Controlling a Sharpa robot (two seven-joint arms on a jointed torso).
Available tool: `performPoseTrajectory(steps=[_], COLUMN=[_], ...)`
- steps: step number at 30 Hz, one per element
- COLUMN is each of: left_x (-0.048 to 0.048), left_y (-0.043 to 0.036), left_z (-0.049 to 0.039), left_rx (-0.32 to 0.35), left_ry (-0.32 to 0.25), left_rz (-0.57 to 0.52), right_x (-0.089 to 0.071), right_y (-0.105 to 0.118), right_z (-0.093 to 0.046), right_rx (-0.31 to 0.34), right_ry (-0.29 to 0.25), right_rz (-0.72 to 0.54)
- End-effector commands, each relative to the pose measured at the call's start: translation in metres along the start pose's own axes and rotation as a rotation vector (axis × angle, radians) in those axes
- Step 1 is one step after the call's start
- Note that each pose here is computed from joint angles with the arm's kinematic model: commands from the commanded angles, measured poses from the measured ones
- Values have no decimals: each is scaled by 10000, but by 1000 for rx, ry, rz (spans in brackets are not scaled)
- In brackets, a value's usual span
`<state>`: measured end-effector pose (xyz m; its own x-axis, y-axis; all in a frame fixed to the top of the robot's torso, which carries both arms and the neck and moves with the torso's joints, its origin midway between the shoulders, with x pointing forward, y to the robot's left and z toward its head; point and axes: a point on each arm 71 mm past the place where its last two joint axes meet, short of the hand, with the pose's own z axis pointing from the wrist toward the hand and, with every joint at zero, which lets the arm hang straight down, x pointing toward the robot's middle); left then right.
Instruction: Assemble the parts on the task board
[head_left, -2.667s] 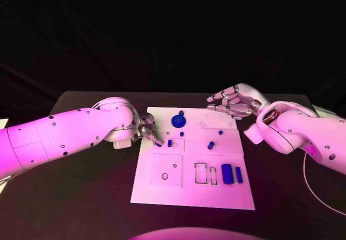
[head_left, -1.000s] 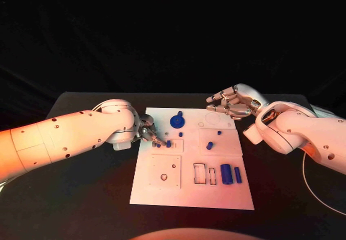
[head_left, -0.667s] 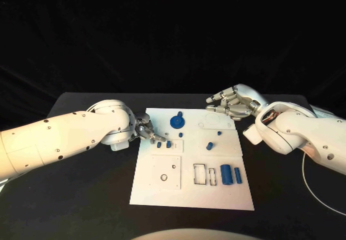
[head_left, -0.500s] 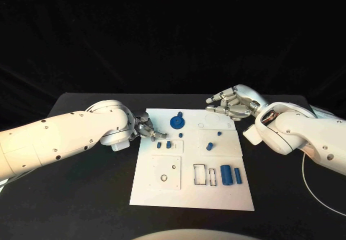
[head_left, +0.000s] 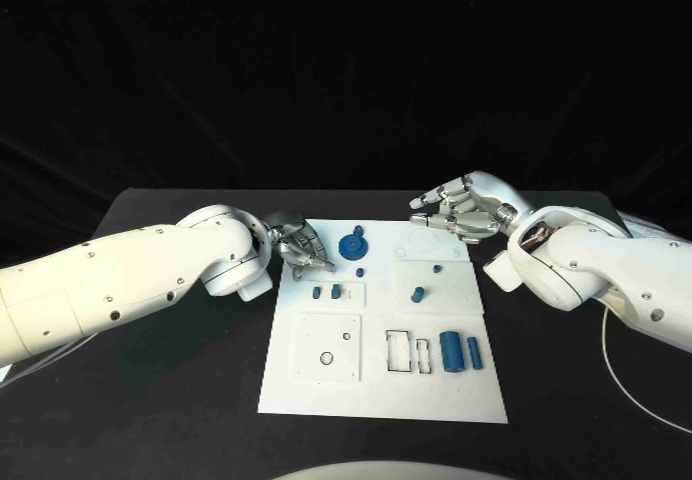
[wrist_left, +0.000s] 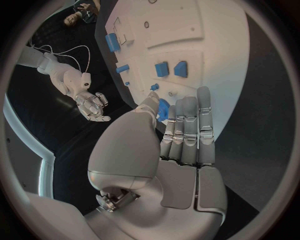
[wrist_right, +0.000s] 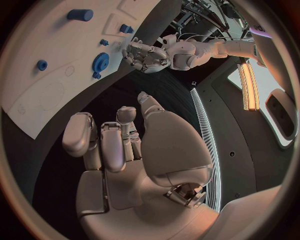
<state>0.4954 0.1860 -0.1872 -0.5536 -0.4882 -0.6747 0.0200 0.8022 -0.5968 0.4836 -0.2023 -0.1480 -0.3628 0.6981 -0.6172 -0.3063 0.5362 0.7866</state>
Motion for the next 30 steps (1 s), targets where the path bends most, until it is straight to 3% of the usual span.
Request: performPoseTrajectory(steps=[1,5,9,17,30], left_x=[19,111,172,307,402], left_y=[-247,-372,-440,-512,-554], left_z=[-2,10,48,192,338], left_rx=[306,423,453,402,322], left_ry=[-101,-135,-151,-121,-105], left_rz=[120,246,372,538,634], right_x=[19,23,28,39,48], right_y=[4,1,2,7,11], right_z=[3,5,6,10,13], right_rx=[-4,-3,-3,-5,-7], right_ry=[14,15,17,19,21], right_rz=[0,0,1,2,3])
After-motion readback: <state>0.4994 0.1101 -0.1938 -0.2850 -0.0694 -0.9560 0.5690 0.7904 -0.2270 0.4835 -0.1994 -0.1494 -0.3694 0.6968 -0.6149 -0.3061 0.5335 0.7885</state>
